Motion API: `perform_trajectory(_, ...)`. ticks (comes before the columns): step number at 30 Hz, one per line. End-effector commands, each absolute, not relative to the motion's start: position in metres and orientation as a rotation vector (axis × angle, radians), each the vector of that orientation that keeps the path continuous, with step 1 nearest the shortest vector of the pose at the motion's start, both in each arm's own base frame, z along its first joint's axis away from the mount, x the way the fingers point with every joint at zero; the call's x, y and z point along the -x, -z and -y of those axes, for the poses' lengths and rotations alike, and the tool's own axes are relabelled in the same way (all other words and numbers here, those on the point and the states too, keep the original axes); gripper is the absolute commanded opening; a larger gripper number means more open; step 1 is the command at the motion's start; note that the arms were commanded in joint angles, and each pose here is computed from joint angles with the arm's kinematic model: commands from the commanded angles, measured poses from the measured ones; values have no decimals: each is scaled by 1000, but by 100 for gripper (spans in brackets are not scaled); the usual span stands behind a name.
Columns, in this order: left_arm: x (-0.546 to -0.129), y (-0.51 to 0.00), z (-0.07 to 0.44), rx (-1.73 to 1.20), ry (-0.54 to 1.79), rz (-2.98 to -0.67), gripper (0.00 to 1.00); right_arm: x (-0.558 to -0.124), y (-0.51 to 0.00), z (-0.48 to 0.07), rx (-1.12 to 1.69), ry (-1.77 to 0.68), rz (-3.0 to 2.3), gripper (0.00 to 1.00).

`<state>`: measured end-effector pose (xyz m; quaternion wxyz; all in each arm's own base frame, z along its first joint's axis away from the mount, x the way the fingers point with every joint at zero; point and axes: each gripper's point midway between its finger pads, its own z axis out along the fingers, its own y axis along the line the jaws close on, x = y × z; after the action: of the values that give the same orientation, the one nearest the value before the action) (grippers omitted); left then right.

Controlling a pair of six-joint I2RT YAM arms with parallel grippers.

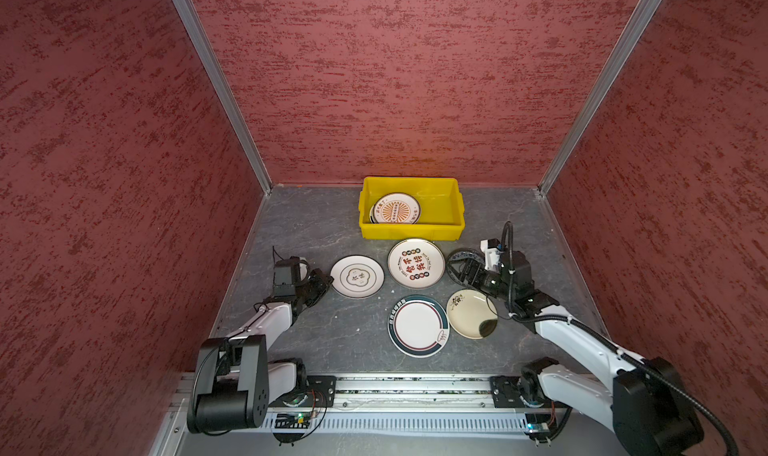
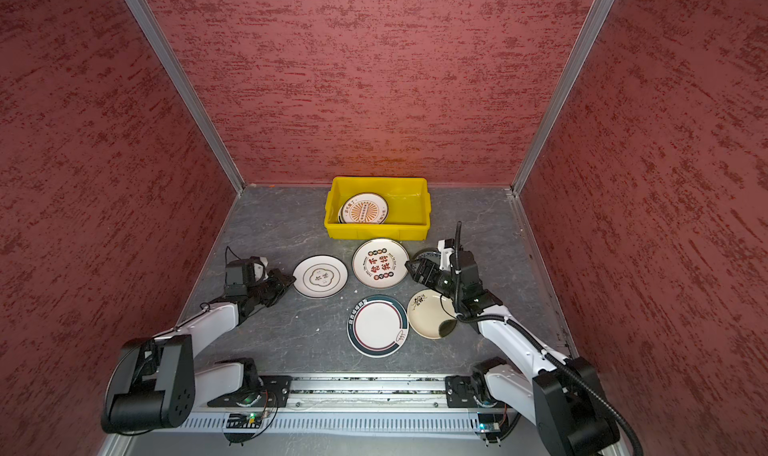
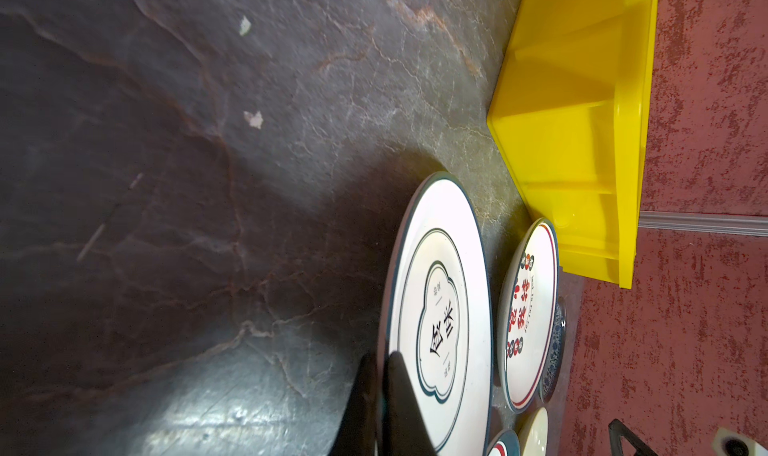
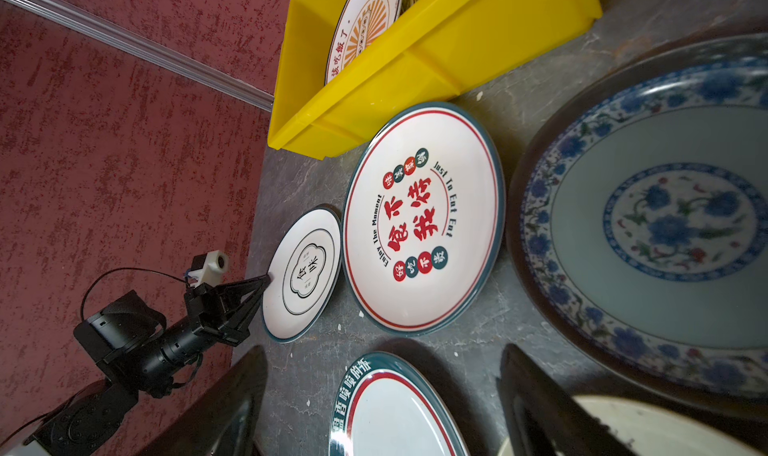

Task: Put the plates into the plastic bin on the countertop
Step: 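Pinch the white plate's rim with the left gripper and tilt it up, then lift the white plate upright with the left gripper toward the yellow bin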

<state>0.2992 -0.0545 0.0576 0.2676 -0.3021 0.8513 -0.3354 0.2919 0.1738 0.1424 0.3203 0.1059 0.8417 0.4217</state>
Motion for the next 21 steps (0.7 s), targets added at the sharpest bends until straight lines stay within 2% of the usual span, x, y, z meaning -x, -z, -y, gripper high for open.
perform_trajectory(1, -311, -89, 58, 770, 976, -2224, 0, -295, -144, -172, -288, -1107, -2185, 88)
perform_trajectory(14, -306, -158, 68, 689, 1080, -2050, 0, -297, -146, -182, -265, -1174, -2174, 88)
perform_trajectory(21, -303, -176, 73, 657, 1068, -2031, 0, -298, -149, -185, -257, -1203, -2164, 88)
